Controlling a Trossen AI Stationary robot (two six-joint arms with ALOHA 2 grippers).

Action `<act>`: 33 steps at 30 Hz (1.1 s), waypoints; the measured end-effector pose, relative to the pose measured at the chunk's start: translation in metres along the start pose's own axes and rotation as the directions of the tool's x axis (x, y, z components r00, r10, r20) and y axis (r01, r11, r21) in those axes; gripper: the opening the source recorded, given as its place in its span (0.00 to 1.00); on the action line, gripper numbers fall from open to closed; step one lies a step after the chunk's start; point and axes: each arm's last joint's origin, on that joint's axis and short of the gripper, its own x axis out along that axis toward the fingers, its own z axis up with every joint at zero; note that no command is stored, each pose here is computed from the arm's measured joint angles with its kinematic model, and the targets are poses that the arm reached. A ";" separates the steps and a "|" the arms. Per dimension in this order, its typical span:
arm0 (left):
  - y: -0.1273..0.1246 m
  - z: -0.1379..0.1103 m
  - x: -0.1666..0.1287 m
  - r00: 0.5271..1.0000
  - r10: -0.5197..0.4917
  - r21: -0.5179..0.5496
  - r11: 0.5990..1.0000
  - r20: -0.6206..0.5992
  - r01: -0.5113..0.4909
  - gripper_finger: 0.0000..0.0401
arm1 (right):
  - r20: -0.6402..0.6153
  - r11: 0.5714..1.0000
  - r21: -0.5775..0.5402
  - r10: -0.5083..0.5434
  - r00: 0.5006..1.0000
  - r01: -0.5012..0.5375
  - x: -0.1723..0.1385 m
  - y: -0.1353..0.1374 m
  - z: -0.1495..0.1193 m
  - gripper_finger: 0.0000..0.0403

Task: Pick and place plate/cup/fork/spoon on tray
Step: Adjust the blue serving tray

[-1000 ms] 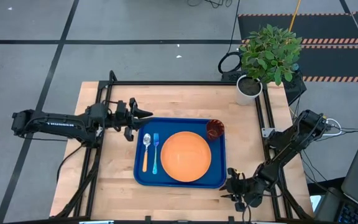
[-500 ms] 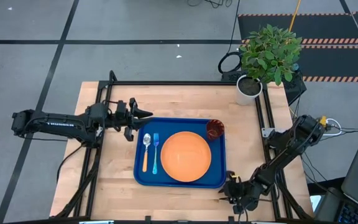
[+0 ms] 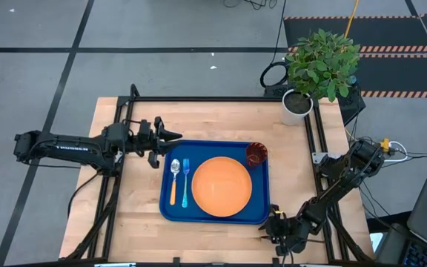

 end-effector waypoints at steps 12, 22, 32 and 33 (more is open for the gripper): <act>0.000 0.000 0.000 1.000 0.000 0.000 1.000 0.000 0.000 0.30 | -0.030 0.999 -0.007 -0.047 0.998 0.046 0.002 -0.007 -0.001 0.31; 0.000 0.000 0.000 1.000 0.000 -0.003 1.000 -0.001 0.000 0.30 | -0.005 0.996 -0.012 -0.092 0.996 0.092 0.002 -0.009 -0.001 0.31; 0.000 0.000 0.000 1.000 0.000 -0.004 1.000 -0.001 0.000 0.30 | -0.022 0.995 -0.006 -0.103 0.994 0.103 0.001 -0.010 -0.003 0.31; 0.000 0.000 0.000 1.000 0.001 -0.004 1.000 -0.001 -0.001 0.30 | -0.026 0.994 -0.005 -0.107 0.994 0.107 0.001 -0.010 -0.003 0.31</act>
